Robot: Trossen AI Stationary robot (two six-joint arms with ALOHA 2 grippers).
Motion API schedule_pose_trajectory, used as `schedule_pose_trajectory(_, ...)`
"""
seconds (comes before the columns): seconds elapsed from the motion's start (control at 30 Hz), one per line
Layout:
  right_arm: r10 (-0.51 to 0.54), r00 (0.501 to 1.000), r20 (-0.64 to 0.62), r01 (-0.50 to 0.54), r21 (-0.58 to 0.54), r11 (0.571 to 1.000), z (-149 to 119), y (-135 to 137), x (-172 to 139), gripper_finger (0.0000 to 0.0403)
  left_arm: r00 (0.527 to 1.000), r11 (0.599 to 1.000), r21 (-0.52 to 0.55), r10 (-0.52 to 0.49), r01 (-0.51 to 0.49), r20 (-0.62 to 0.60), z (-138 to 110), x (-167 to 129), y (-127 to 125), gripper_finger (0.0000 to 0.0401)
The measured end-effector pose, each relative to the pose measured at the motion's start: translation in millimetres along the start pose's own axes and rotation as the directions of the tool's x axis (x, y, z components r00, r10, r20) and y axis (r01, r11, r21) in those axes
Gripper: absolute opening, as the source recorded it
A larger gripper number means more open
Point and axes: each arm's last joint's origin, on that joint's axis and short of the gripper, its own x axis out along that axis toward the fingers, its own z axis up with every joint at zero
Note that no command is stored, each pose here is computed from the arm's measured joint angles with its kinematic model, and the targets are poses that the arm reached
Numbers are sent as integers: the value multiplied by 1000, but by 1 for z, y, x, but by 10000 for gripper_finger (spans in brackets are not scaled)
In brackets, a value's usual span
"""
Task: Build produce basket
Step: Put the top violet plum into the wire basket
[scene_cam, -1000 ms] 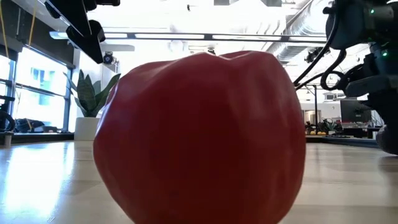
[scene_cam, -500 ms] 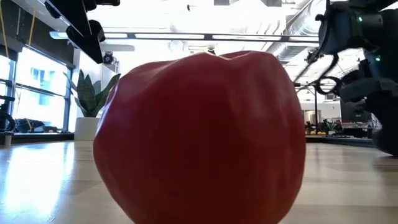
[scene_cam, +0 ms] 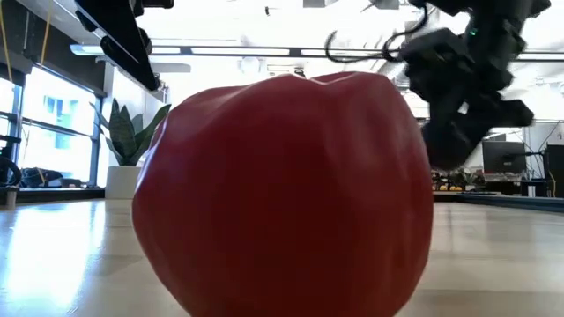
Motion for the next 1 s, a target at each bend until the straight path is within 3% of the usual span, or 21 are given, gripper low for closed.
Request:
schedule_pose_trajectory(0.23,157,977,143,-144,-97,985,31,25,-19,202,999,997,-68,25,-23,32,7,2,8,353)
schedule_pose_trajectory(0.33,184,959,215,-156,-140,978,48,32,-31,202,999,995,-94,40,-37,33,9,3,13,353)
schedule_pose_trajectory(0.57,194,893,405,-98,-244,965,95,39,-64,202,997,987,-145,76,-70,35,14,6,25,353)
schedule_pose_trajectory(0.77,159,842,515,4,-301,953,129,29,-80,202,994,978,-186,104,-95,36,18,7,35,353)
schedule_pose_trajectory(1.0,116,842,526,75,-327,942,157,9,-77,202,990,966,-234,128,-112,54,23,8,45,353)
